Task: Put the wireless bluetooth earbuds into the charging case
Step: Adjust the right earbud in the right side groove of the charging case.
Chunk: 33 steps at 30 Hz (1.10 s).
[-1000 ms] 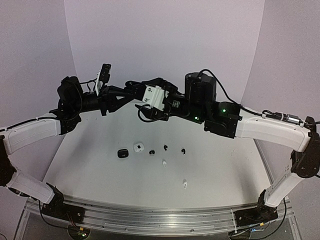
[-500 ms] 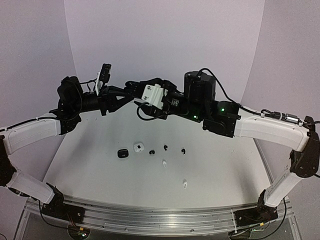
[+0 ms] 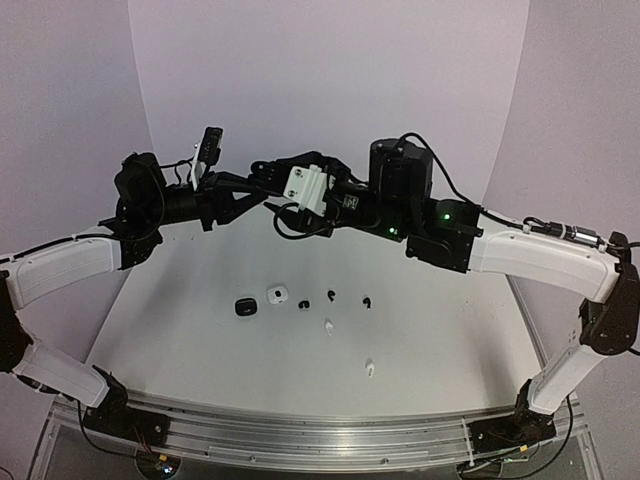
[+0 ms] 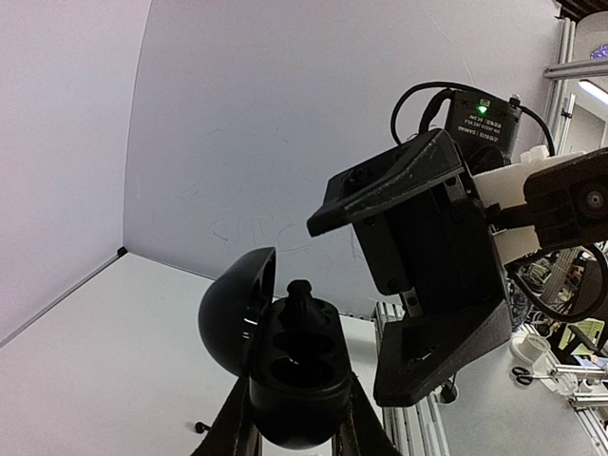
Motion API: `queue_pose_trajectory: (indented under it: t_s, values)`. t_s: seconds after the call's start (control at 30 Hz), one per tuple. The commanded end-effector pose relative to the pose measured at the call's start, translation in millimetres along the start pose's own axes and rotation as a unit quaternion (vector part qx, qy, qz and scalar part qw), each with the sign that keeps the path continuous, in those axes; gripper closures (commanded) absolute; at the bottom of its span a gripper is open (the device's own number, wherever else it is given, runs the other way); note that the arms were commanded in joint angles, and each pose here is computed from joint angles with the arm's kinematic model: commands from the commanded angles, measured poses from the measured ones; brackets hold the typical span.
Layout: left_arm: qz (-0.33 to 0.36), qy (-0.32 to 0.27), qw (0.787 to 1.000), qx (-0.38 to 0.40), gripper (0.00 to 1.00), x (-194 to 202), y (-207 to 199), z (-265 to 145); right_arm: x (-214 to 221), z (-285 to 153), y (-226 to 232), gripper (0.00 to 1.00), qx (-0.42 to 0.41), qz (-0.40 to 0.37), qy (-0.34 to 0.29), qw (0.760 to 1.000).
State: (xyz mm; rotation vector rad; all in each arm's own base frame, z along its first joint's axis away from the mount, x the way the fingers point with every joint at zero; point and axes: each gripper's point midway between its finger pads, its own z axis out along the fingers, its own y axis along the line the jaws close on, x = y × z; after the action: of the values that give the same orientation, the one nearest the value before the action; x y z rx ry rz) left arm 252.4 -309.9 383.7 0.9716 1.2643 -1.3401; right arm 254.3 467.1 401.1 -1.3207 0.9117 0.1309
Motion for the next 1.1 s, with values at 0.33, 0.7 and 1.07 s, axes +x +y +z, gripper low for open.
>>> queue_pose_trajectory:
  t_s: [0.33,0.7,1.07]
  values:
    - [0.03,-0.018,0.999,0.013,1.0,-23,-8,1,-5,-1,-13,0.39,0.013,0.015,0.005,1.0]
    - [0.035,-0.021,0.999,0.016,1.0,-23,-10,0,0,6,-11,0.48,0.015,0.008,0.014,1.0]
    - [0.031,-0.033,0.999,0.007,1.0,-27,-9,-1,6,5,-7,0.58,0.015,0.013,0.025,0.999]
